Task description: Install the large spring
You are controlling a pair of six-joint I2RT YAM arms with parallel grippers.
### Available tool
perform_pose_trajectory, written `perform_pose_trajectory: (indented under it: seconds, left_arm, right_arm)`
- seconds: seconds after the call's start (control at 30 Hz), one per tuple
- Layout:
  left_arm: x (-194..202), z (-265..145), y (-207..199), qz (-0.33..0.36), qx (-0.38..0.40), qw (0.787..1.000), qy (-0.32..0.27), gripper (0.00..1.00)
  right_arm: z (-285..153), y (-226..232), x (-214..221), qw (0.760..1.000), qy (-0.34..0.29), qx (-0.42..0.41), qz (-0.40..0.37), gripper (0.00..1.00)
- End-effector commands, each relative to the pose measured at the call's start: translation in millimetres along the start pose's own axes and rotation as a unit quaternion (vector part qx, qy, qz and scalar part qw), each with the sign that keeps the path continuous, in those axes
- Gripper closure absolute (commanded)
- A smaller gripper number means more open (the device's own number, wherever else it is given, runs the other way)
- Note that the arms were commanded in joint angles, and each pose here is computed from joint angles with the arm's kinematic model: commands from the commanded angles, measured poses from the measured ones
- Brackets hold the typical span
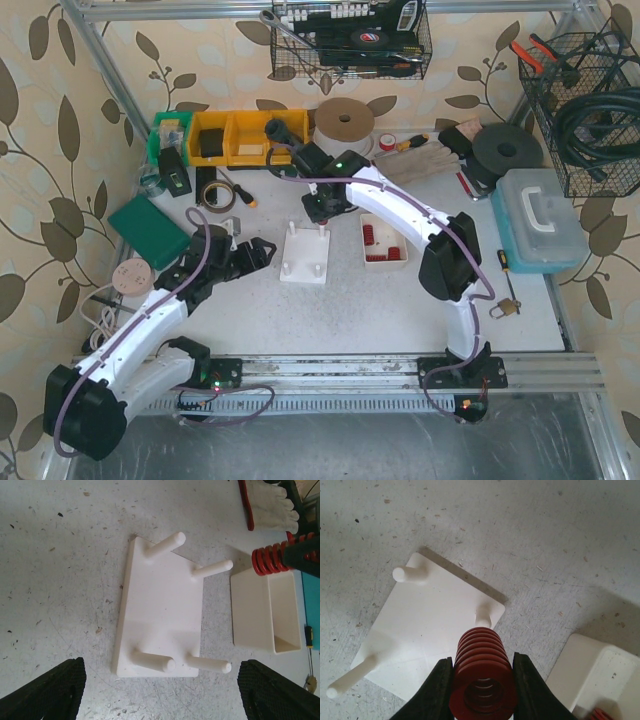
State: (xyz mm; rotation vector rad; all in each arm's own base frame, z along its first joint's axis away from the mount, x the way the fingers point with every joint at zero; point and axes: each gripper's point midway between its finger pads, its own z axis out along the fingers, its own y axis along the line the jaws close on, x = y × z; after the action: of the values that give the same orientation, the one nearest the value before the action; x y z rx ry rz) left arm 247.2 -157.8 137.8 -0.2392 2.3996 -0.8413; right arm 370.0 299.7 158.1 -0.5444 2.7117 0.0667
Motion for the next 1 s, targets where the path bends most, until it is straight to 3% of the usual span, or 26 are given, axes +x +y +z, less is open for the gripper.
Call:
perform_pose_trajectory:
  seconds: [0.0,0.27,0.97]
  left_arm:
    - [-11.9,-5.6,-2.7,-0.004,0.011,0.999,-0.036,0.14]
    - [-18.5,-17.7,12.8,-0.030,-0.010,0.995,-0.090,0.08]
    - [-17.4,-15.4,12.6,-0.028,-0.010,0.996,-0.083,0.09]
  right_arm:
    - [2.4,0.9,-6.5,1.000,-0.003,0.011,-0.011,1.00]
    - [15.0,0.2,-0.8,1.000,0.012,0.016,-0.017,1.00]
    - [42.5,-4.4,2.6,0.999,0.024,0.027,-0.016,1.00]
